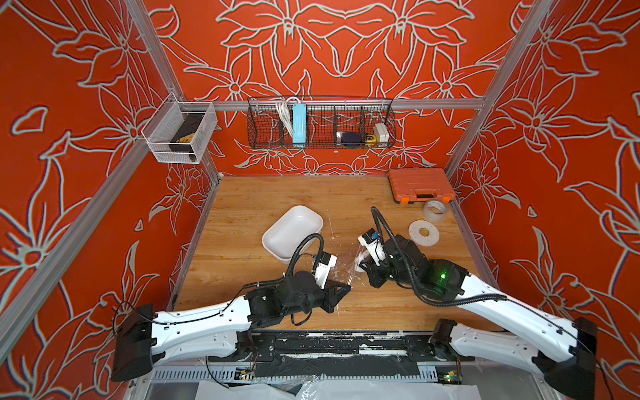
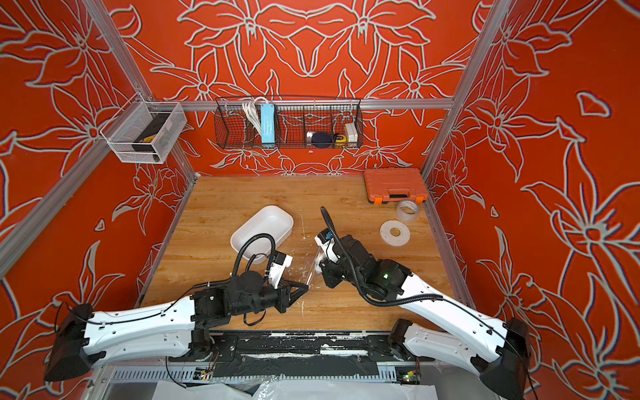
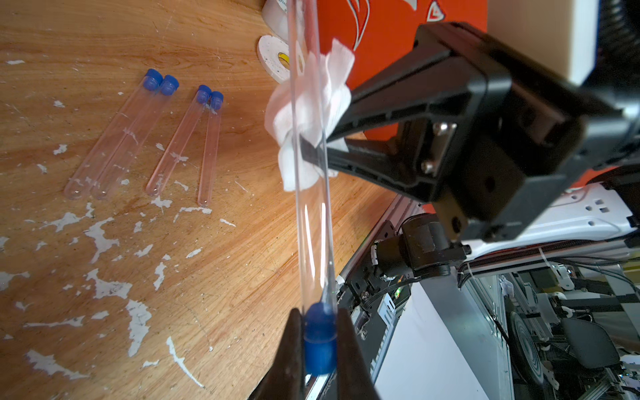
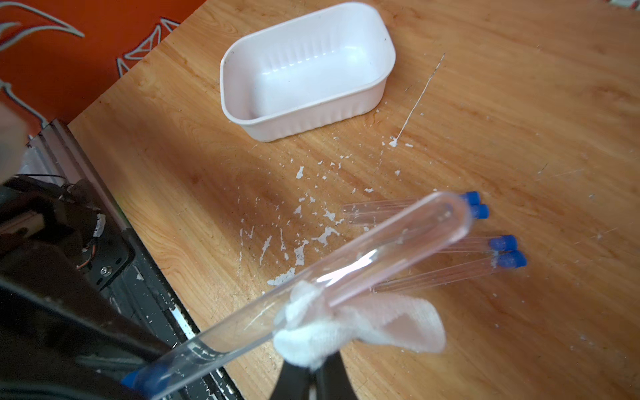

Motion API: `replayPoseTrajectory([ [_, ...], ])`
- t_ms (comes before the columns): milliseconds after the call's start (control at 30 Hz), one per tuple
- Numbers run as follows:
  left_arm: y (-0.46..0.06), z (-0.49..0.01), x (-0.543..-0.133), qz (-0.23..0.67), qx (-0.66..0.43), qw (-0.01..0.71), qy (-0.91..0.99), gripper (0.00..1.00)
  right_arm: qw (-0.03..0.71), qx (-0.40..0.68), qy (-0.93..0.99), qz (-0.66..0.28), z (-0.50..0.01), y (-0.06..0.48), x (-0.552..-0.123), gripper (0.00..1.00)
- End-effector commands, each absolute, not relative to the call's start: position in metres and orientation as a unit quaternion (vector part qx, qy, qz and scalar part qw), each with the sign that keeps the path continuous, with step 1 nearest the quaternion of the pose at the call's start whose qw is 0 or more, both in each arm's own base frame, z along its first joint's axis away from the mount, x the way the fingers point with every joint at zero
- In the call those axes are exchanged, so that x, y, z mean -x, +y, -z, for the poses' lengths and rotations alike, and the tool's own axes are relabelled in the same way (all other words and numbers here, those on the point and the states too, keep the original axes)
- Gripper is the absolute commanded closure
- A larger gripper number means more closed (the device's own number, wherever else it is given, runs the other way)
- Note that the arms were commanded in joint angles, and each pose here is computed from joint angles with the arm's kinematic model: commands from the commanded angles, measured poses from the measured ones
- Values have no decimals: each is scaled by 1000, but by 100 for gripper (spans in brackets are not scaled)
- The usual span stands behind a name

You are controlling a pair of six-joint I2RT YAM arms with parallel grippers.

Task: Wipe the exteriors of test tubes
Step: Wipe the dirt from the test tube.

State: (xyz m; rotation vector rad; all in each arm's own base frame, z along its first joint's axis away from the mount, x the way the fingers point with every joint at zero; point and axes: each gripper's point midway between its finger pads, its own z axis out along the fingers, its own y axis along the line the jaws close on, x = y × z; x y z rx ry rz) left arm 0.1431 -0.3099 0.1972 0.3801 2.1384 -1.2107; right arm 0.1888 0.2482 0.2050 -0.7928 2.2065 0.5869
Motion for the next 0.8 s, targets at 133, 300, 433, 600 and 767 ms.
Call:
replayPoseTrajectory([
  [133,-306,-204,-141,468,-142,322,811,92,364,320,847,-217,-219,244,-199,100],
  [300,-304,-205,-142,465,-139,326,811,92,352,319,851,-226,-216,245,-195,100],
  [433,-303,-208,-144,461,-139,333,810,92,343,318,853,-233,-208,249,-187,100],
  [600,-305,-209,-146,457,-142,335,812,92,335,328,850,-238,-201,262,-173,100],
  [767,-304,-211,-148,452,-140,341,812,92,326,343,848,-239,-191,276,-158,100],
])
